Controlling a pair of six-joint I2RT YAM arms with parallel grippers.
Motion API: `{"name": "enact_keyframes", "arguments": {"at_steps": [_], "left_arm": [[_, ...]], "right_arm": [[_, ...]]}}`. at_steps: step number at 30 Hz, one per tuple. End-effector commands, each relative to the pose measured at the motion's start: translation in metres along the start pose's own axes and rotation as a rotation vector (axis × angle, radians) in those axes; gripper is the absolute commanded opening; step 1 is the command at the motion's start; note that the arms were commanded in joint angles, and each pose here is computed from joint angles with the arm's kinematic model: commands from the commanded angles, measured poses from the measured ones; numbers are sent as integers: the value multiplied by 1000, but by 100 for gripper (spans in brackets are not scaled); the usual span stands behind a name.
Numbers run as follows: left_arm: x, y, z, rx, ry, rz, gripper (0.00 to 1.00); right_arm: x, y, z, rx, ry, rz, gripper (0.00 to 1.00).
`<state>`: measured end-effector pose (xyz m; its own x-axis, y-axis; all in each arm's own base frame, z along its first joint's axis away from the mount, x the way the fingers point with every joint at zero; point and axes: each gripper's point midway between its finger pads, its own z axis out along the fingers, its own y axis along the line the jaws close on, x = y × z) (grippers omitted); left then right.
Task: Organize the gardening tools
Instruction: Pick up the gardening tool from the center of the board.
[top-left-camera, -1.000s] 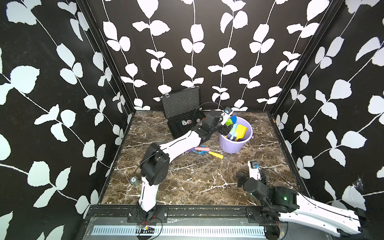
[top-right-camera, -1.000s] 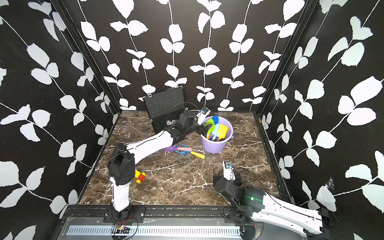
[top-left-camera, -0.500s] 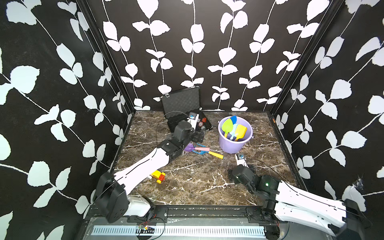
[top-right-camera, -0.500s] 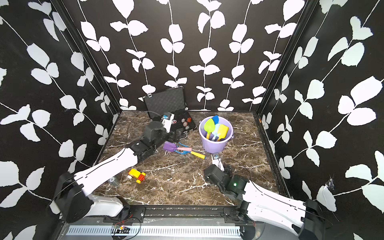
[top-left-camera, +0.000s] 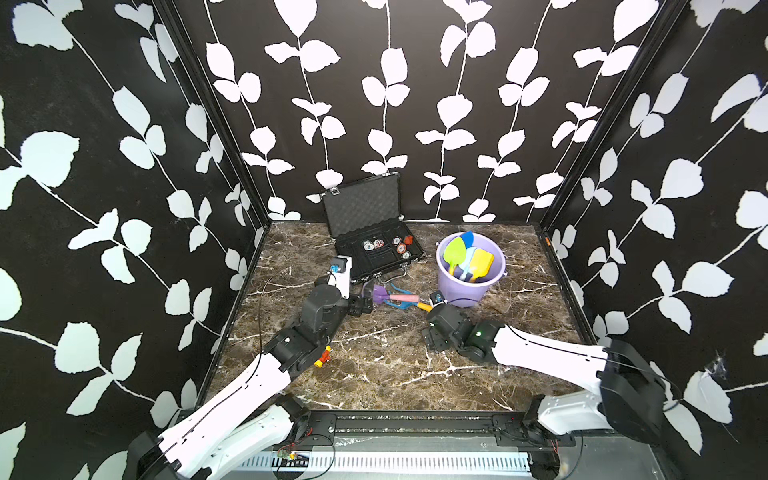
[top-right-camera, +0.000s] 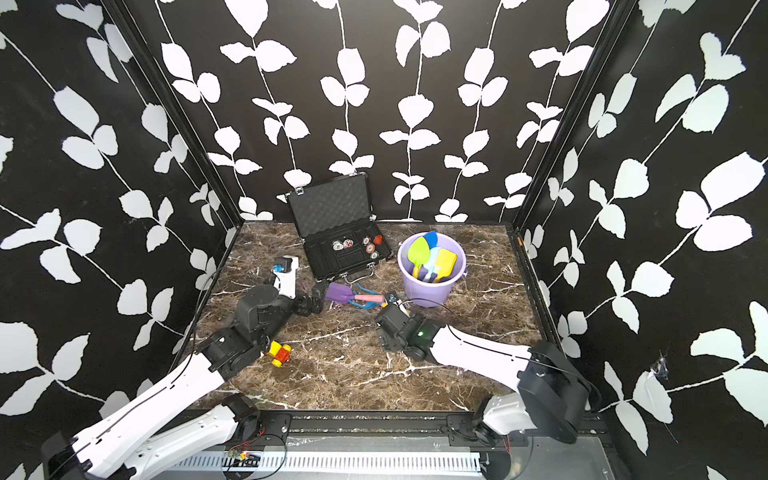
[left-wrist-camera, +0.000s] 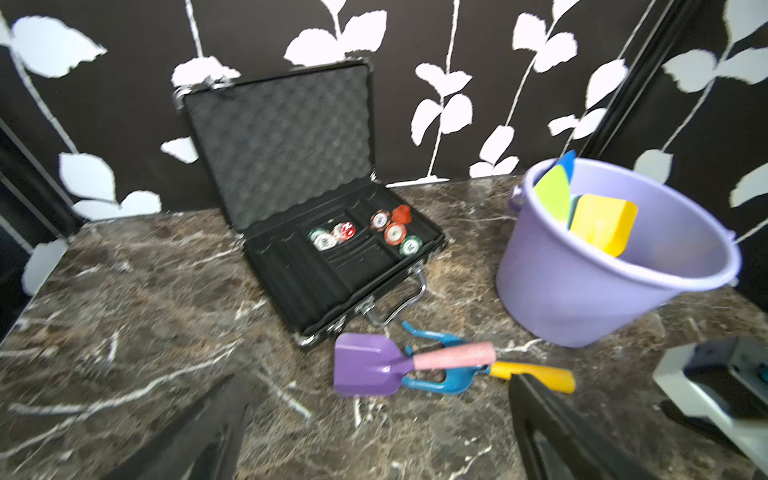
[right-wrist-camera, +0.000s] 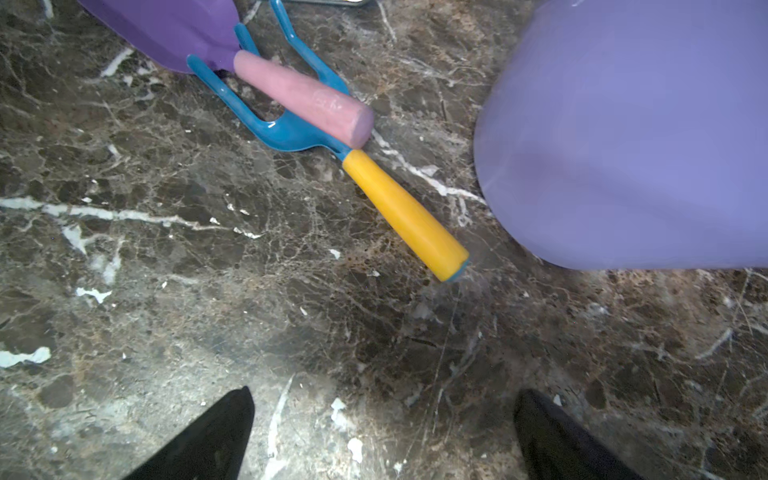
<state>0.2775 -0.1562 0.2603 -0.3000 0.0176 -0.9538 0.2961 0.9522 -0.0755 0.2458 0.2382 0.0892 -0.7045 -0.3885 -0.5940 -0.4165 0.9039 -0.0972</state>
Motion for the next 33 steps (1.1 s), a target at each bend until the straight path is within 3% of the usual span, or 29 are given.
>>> {"name": "enact_keyframes", "arguments": {"at_steps": [1, 12, 22, 33], "left_arm": [[26, 19, -8, -72, 41, -11, 99], [89, 32, -15, -73, 75, -143, 99], [118, 33, -12, -64, 105, -206, 99], [126, 32, -12, -52, 107, -257, 99]], "right_arm": [[-16, 9, 5, -21, -21, -25, 100], [-34, 29, 35, -11, 12, -128, 96], [-67, 44, 52, -63, -5, -183, 93], [-93, 58, 76, -119, 0, -292, 74]]}}
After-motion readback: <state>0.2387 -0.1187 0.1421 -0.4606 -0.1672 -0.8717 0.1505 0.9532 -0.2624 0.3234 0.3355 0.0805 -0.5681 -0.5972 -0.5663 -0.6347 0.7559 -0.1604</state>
